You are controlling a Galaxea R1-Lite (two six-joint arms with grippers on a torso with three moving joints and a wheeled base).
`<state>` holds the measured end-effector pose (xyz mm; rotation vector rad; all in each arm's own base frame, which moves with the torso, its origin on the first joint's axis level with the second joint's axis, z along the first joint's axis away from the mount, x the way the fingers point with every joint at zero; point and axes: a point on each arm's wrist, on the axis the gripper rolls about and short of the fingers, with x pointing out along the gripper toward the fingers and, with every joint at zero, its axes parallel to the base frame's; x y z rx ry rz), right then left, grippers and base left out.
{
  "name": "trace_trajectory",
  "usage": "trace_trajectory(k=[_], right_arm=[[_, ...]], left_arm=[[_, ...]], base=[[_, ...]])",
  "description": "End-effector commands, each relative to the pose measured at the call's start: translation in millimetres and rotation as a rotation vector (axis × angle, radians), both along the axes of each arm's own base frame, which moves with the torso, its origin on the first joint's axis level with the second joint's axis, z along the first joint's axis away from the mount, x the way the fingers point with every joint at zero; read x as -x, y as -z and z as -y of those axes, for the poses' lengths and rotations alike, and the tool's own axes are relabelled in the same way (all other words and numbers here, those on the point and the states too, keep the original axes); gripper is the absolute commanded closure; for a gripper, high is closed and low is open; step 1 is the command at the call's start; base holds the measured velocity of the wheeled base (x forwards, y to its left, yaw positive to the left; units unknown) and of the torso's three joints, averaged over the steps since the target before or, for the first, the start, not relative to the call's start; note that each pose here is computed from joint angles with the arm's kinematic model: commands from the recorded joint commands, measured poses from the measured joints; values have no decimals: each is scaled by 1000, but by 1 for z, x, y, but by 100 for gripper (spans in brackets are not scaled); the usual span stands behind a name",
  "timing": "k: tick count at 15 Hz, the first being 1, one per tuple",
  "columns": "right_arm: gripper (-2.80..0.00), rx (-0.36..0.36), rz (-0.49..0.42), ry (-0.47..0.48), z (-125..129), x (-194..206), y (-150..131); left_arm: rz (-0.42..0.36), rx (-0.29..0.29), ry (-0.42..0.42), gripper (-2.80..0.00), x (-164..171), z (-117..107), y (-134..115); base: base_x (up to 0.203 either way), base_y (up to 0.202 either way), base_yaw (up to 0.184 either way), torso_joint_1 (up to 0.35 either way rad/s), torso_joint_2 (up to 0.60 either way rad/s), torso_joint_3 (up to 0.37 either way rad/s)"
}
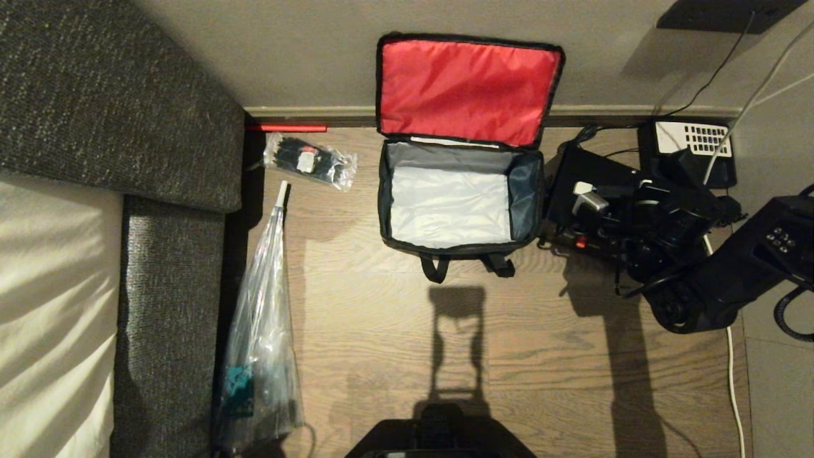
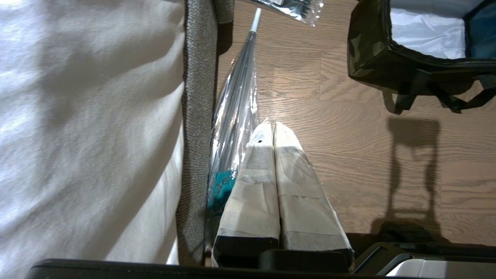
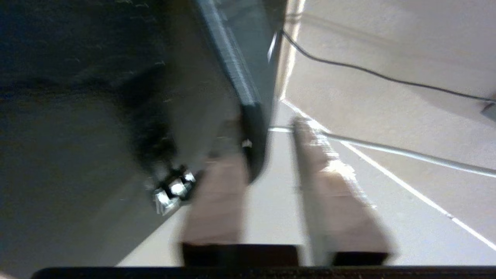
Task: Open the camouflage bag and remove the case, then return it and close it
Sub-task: Release the handle
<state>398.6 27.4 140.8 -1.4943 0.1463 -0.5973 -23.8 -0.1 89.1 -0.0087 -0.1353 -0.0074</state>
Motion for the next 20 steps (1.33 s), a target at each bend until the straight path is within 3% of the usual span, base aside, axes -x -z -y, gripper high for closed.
trace_trajectory(k=[1,9,12,17,18,20], right_arm=[[-280,10,-28,2,1,-3,10],[-280,6,-140,-49,-2,25,28],[-280,-38,-198,-101,-15,43,43],[-280,-96,-143,-147,-24,67,20],[0,-98,-136,-149,-23,74,12],[0,-120,-128,-157,-20,92,-4]], left_arm=[[-39,0,1,0,-3,0,11],[-40,0,1,0,-3,0,11],[-40,0,1,0,-3,0,11],[-39,0,1,0,-3,0,11],[-39,0,0,0,-3,0,11],[-40,0,1,0,-3,0,11]], base=[[0,0,0,0,0,0],[0,0,0,0,0,0],[0,0,0,0,0,0],[0,0,0,0,0,0],[0,0,0,0,0,0],[0,0,0,0,0,0]])
